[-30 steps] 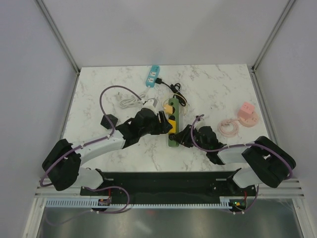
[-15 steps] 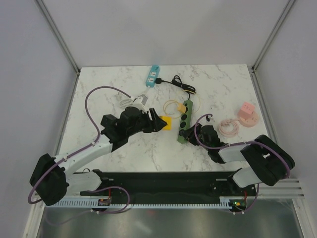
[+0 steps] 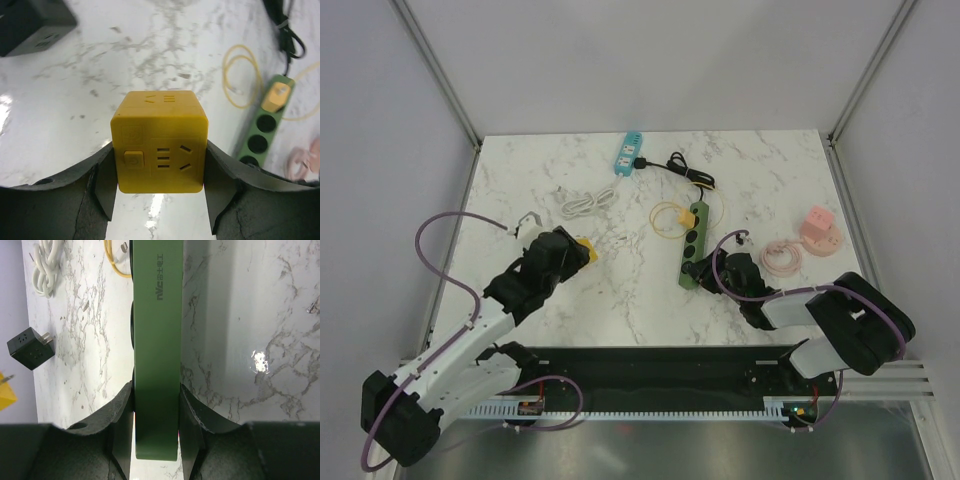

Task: Pull the plug off the socket

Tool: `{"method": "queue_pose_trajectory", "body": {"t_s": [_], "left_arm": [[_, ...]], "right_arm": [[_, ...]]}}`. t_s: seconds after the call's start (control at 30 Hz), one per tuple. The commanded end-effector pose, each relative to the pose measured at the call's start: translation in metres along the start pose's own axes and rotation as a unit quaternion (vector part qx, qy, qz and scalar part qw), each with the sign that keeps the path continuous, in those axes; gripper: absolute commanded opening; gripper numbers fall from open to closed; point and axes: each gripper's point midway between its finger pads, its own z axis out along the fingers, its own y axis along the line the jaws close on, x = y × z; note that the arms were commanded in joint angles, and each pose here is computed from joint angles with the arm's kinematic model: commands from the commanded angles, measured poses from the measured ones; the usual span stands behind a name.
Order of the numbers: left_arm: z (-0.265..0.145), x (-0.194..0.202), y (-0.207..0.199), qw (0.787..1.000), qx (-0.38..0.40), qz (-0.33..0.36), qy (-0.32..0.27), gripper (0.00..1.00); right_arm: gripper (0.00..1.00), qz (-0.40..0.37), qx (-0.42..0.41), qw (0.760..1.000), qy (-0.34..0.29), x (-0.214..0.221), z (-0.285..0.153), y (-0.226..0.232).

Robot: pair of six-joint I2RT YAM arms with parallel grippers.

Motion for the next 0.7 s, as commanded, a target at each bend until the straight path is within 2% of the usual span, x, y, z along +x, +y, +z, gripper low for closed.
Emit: {"method": "queue_pose_trajectory", "body": {"t_s": [0.0, 0.23, 0.43, 0.67], "left_arm": [[0.005, -0.006, 0.04, 0.991, -0.085, -0.098, -0.044, 0.02], [0.018, -0.007, 0.063, 0.973, -0.134, -0.175, -0.068, 0.04], [0.037, -0.002, 0.074, 0.96, -0.158, -0.226, -0.049, 0.05], [0.059, -0.006, 0.066, 0.965, -0.112, -0.232, -0.041, 0.04]], "right_arm": [[0.0, -0.026, 0.013, 1.0, -0.009, -0.001, -0.002, -0.01], [0.0, -0.026, 0.012, 1.0, -0.009, -0.001, -0.002, -0.011], [0.0, -0.028, 0.011, 1.0, -0.007, -0.001, -0.002, -0.01], [0.0, -0.029, 0.01, 1.0, -0.006, 0.0, -0.002, -0.01]]}}
